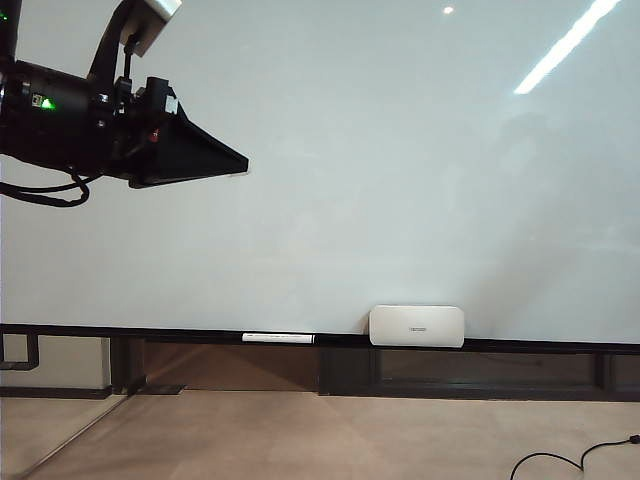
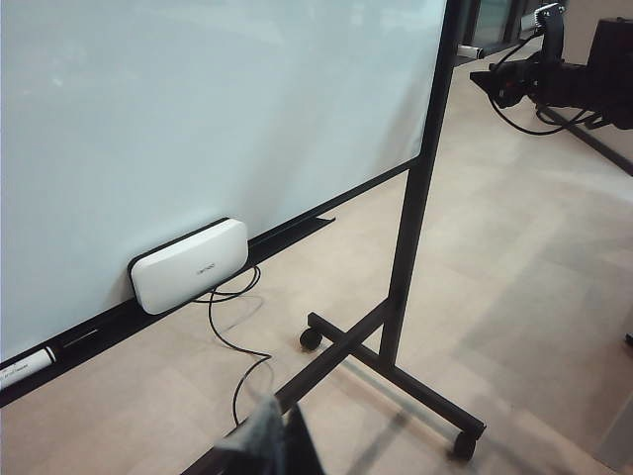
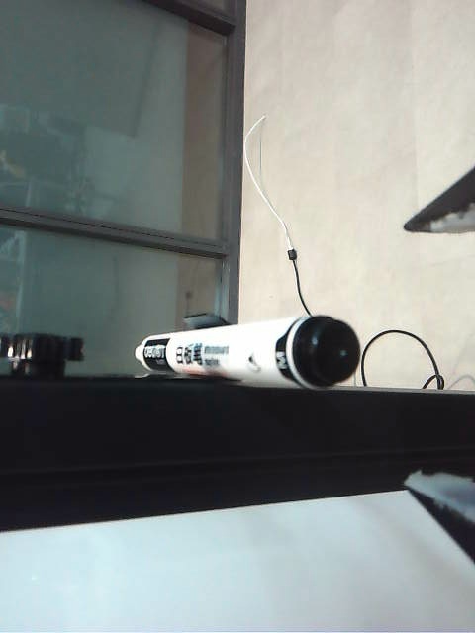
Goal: Reach to the right to find the marker pen, pick it up, and write the number 14 on the whiteboard.
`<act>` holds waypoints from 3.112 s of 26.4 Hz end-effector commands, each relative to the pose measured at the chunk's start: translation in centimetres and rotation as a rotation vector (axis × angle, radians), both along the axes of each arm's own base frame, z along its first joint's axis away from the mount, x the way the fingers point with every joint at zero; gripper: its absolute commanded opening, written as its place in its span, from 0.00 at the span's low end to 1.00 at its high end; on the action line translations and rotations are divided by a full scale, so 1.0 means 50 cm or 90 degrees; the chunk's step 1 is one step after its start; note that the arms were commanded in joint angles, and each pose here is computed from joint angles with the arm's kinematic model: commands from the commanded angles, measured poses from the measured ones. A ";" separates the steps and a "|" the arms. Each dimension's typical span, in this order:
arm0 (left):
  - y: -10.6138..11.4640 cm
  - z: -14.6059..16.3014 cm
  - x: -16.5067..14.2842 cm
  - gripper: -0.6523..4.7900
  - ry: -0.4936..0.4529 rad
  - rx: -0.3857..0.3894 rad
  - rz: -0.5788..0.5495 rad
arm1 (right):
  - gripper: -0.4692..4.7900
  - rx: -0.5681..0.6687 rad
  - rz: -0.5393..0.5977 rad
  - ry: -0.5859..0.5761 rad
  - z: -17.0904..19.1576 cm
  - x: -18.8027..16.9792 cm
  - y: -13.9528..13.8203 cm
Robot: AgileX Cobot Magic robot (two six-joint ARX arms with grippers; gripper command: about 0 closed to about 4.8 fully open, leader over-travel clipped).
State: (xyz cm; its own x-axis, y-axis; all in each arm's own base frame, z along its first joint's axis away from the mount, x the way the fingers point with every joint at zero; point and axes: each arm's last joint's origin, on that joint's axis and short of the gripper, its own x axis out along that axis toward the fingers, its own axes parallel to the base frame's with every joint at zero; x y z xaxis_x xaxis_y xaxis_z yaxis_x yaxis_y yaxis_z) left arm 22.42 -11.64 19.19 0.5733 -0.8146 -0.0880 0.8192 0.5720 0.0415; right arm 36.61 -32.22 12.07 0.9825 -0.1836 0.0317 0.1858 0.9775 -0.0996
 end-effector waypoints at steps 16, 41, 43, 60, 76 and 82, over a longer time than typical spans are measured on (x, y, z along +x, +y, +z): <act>-0.001 0.004 0.001 0.11 -0.009 -0.002 -0.001 | 0.60 -0.023 0.000 -0.050 0.024 0.010 0.009; -0.001 -0.006 0.000 0.11 0.023 0.009 -0.003 | 0.60 -0.043 -0.057 -0.069 0.043 0.048 0.019; -0.001 -0.006 0.000 0.11 0.026 0.006 -0.003 | 0.60 -0.043 -0.056 -0.070 0.048 0.053 0.015; -0.002 -0.003 0.000 0.11 0.027 -0.005 -0.003 | 0.60 -0.033 -0.057 -0.043 0.047 0.065 0.006; -0.002 -0.003 0.000 0.11 0.026 -0.004 -0.003 | 0.47 -0.058 -0.061 -0.042 0.049 0.065 0.005; -0.002 -0.003 0.000 0.11 0.024 -0.003 -0.003 | 0.47 -0.067 -0.059 -0.043 0.049 0.064 0.005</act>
State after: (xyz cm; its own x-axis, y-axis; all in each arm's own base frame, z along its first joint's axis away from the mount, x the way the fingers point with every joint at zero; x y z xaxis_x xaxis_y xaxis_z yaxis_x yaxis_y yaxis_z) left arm 22.36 -11.66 18.82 0.5684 -0.8138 -0.1212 0.8197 0.5727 -0.0016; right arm 39.82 -31.95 13.96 0.9583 -0.2709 0.0905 0.2828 0.9442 -0.1688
